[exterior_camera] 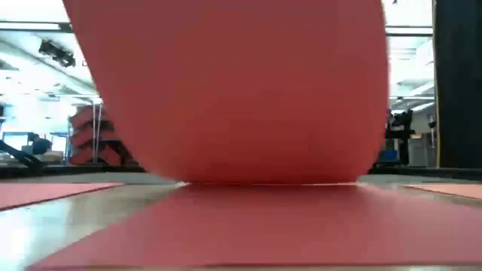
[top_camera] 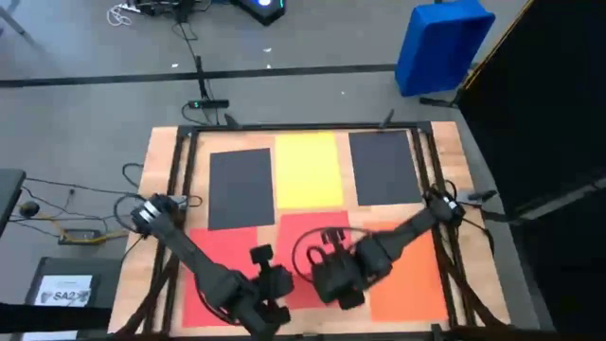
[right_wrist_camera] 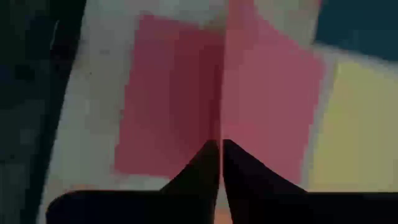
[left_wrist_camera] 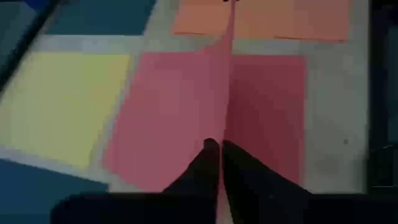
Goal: Organize paper
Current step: Stack the red paper on top of the red paper
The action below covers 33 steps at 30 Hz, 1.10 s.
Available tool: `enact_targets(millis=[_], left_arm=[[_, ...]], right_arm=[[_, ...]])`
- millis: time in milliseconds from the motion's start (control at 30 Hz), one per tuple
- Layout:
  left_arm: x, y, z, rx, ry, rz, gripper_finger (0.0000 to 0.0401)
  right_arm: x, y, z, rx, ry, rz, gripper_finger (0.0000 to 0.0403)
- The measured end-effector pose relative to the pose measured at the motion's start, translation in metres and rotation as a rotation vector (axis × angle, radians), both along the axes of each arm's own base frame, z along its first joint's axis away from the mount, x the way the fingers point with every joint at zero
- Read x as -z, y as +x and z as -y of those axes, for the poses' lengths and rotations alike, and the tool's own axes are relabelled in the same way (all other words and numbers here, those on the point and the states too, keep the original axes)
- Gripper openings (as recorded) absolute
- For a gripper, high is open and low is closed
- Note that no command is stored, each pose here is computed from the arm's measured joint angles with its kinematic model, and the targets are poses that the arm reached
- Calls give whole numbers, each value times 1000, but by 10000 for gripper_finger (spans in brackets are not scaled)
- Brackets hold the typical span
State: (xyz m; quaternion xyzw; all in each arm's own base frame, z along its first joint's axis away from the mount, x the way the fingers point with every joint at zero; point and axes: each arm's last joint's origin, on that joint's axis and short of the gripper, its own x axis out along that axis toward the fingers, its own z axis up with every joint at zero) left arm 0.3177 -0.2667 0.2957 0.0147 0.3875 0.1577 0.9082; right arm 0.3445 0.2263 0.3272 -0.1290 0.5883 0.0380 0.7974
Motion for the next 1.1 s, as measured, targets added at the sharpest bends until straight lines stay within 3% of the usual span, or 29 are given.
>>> enact_targets(millis=[367, 500, 633, 867, 1100], left_arm=[[22, 13, 23, 9, -27, 15, 0], [24, 4, 29, 10, 40, 40, 0], [39, -16, 31, -22, 75, 0, 0], [81, -16, 27, 1, -24, -70, 0], [93, -29, -26, -19, -126, -24, 0]], right_arm=[[47, -27, -39, 137, 1, -71, 0], [63, -32, -48, 143, -8, -36, 0], [82, -38, -49, 160, 62, -3, 0], [114, -65, -20, 237, 298, 138, 0], [125, -100, 37, 414, 328, 129, 0]])
